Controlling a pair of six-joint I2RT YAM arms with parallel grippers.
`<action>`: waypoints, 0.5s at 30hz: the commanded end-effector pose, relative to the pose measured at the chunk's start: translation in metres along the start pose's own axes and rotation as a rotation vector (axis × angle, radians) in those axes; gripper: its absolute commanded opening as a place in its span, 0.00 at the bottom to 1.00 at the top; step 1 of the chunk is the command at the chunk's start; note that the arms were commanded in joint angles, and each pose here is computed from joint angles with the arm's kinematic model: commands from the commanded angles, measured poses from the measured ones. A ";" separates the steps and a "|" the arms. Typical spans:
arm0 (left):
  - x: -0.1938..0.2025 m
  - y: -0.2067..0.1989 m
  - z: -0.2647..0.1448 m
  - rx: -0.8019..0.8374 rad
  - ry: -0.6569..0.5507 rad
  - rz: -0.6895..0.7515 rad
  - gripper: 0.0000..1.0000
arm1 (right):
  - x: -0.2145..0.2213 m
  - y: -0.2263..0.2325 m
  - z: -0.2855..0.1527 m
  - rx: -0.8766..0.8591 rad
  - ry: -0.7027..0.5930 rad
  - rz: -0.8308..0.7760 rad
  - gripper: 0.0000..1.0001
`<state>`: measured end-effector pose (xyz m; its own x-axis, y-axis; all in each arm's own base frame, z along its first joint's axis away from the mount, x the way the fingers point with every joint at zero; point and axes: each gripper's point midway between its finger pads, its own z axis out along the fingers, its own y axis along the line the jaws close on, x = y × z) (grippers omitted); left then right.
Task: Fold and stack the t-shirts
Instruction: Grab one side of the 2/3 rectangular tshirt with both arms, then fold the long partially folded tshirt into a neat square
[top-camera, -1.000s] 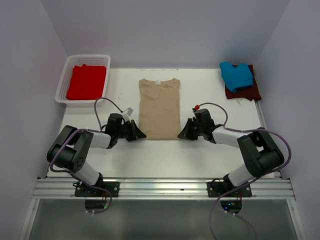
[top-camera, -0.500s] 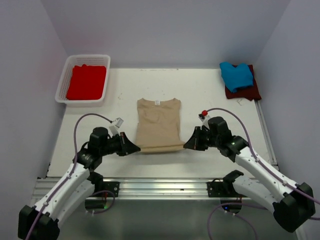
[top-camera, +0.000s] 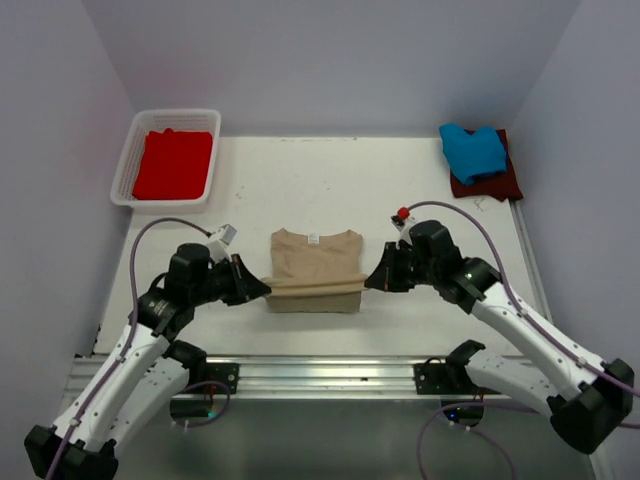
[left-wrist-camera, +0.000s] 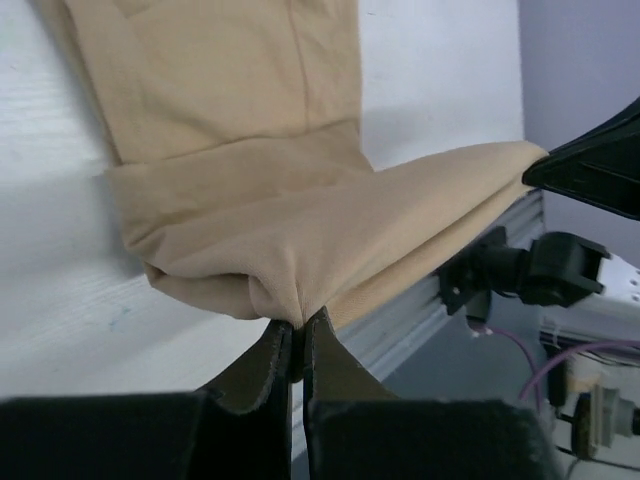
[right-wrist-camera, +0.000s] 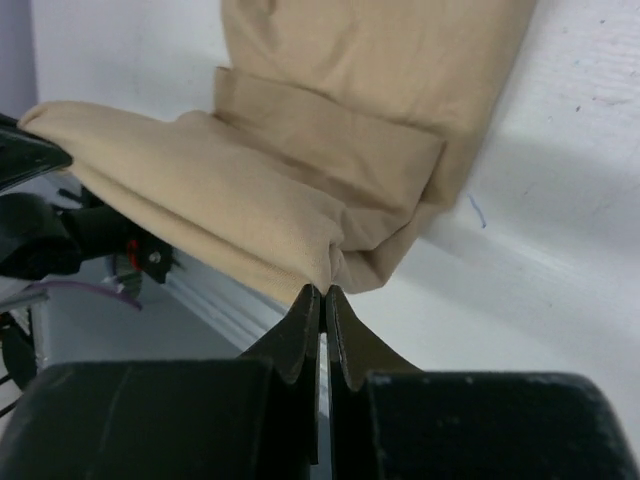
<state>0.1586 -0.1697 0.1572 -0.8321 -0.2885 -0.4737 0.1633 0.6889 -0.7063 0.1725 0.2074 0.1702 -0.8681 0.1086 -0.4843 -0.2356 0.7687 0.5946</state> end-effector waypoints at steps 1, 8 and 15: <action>-0.053 0.030 0.010 -0.215 -0.148 0.117 0.00 | -0.044 -0.031 0.019 0.195 -0.126 -0.082 0.00; -0.138 0.024 0.044 -0.262 -0.351 0.181 0.00 | -0.121 -0.037 0.068 0.297 -0.256 -0.133 0.00; -0.181 0.032 0.086 -0.288 -0.353 0.209 0.00 | -0.175 -0.046 0.087 0.401 -0.339 -0.134 0.00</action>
<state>0.3131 -0.1650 0.1504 -0.6855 -0.2895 -0.6681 0.1035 0.8695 -0.4829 0.3334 0.2281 0.1438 -0.7469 0.1123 -0.6553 -0.1538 0.9297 0.3346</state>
